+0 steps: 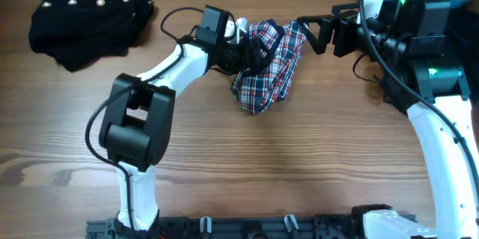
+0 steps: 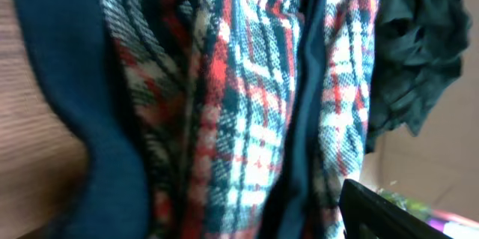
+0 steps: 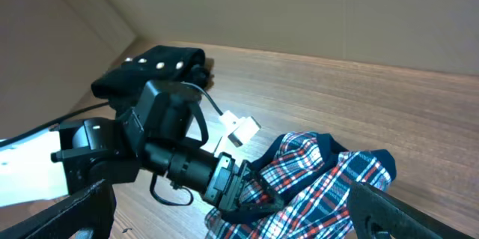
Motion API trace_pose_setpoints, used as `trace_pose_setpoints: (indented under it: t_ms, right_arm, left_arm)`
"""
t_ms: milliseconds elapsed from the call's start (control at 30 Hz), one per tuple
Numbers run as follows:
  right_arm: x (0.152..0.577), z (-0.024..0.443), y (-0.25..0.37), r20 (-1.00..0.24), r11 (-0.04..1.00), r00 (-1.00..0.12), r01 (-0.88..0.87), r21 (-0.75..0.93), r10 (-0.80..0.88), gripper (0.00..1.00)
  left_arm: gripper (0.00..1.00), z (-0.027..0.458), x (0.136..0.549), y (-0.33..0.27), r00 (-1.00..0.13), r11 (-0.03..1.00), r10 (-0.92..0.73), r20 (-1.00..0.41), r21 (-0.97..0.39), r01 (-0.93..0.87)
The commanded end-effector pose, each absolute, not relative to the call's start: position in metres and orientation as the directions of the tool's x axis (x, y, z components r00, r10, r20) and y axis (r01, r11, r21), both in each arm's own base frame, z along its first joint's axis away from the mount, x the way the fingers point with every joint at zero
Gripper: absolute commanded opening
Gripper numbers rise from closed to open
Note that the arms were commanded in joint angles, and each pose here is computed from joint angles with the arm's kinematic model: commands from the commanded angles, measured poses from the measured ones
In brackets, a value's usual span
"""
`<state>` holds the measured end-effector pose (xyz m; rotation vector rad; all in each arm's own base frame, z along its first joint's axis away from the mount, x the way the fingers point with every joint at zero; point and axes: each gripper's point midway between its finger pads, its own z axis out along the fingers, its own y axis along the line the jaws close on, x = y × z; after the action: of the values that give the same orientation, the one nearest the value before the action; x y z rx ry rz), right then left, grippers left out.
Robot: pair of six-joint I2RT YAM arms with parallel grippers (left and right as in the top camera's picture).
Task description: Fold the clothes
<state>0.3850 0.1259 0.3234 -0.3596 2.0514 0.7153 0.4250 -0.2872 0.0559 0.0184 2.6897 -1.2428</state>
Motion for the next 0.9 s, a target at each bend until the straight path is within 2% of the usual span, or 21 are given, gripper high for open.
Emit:
trace_pose_setpoints:
  t_ms: [0, 167, 367, 567, 867]
  right_arm:
    - [0.379, 0.332, 0.128, -0.845, 0.774, -0.534, -0.525, 0.354, 0.025, 1.00]
    - [0.379, 0.332, 0.128, -0.846, 0.774, -0.533, -0.525, 0.354, 0.025, 1.00]
    - [0.379, 0.332, 0.128, -0.845, 0.774, -0.534, -0.525, 0.355, 0.026, 1.00]
    - [0.378, 0.333, 0.129, -0.844, 0.769, -0.535, -0.528, 0.360, 0.027, 1.00]
    - [0.377, 0.333, 0.131, -0.844, 0.760, -0.536, -0.537, 0.365, 0.027, 1.00]
  left_arm:
    - [0.89, 0.044, 0.436, -0.265, -0.967, 0.690, -0.017, -0.254, -0.703, 0.172]
    - [0.89, 0.044, 0.450, -0.241, -0.959, 0.700, -0.042, -0.279, -0.693, 0.171]
    - [0.89, 0.038, 0.456, -0.226, -0.933, 0.745, 0.017, -0.360, -0.618, 0.252]
    - [0.92, 0.023, 0.448, -0.237, -0.914, 0.818, 0.104, -0.392, -0.488, 0.303]
    - [0.93, 0.014, 0.431, -0.265, -0.909, 0.802, 0.165, -0.382, -0.485, 0.349]
